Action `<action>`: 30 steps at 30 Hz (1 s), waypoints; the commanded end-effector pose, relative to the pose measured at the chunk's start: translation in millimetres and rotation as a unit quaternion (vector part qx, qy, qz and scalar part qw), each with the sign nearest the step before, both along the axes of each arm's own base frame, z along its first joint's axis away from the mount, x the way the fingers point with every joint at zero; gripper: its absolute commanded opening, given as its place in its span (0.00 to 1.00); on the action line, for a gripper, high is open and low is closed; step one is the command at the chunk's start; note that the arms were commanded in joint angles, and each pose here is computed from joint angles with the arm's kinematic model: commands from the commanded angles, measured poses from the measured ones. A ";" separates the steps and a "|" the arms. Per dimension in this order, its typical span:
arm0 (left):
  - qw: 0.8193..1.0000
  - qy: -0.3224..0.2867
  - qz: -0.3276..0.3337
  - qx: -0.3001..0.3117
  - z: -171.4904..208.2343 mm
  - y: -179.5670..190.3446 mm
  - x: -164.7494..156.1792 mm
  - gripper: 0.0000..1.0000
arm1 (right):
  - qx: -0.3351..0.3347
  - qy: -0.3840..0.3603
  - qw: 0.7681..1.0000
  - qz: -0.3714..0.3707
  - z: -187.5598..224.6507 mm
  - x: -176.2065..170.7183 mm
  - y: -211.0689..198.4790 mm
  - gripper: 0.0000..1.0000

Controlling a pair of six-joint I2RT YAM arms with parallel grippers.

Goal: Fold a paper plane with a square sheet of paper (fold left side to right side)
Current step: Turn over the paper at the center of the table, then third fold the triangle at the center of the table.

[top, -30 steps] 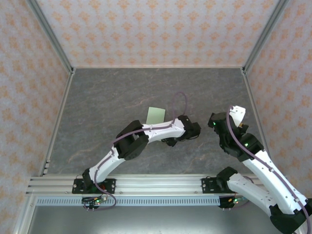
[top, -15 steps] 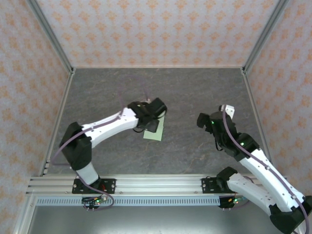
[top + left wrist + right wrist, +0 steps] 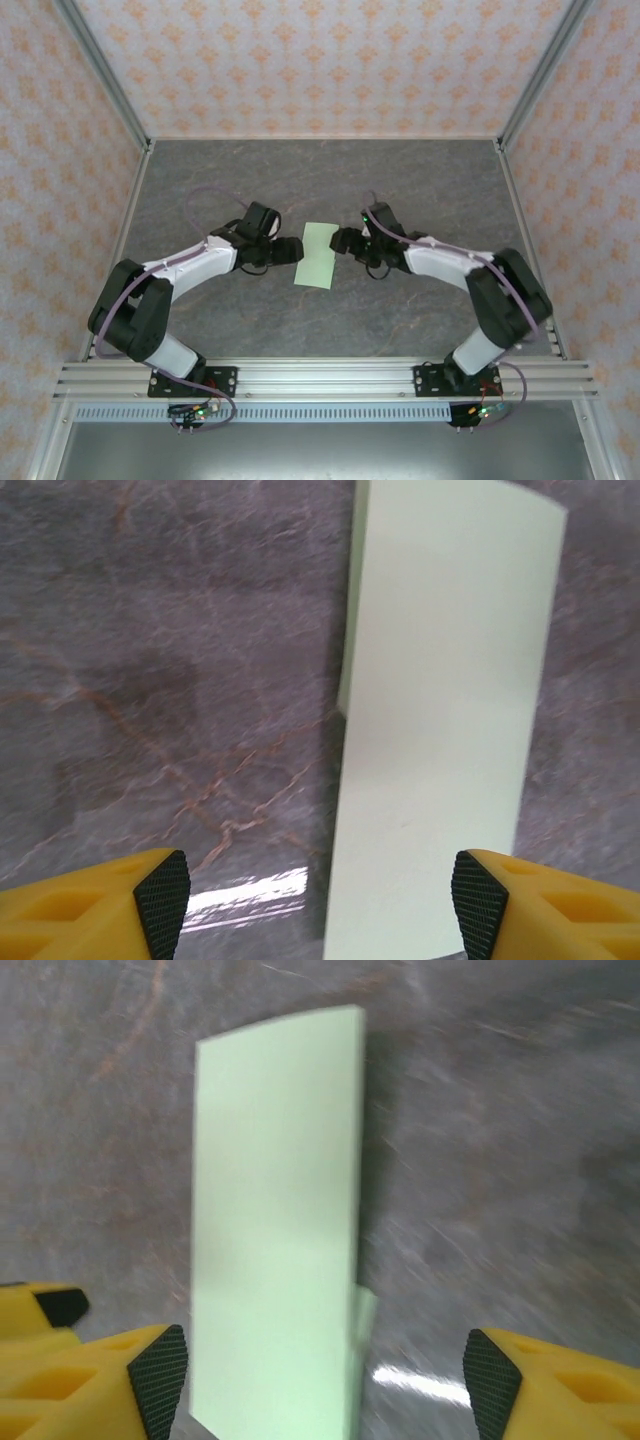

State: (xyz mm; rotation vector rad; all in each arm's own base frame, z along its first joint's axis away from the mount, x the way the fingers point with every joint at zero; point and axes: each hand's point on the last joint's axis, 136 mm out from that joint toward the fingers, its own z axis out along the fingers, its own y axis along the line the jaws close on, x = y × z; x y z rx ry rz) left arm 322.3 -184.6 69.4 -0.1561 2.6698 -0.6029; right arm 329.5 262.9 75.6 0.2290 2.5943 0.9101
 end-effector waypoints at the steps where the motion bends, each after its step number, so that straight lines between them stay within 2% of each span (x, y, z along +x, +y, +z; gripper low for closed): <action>1: 0.998 -0.028 0.000 -0.058 7.9 -15.8 17.7 0.73 | 0.074 -0.056 0.995 0.022 38.4 35.0 36.4 0.74; 6: 0.996 -0.023 0.004 -0.085 2.1 -24.2 22.4 0.74 | 0.034 -0.050 0.998 0.023 19.1 53.1 40.4 0.73; 16: 0.996 0.001 0.012 -0.086 -16.2 -27.3 25.8 0.74 | -0.016 -0.034 0.999 0.030 -5.1 70.7 39.2 0.73; 30: 0.994 0.028 0.005 -0.110 -33.2 -39.2 28.0 0.74 | -0.043 -0.016 0.998 0.039 -31.3 68.4 30.0 0.72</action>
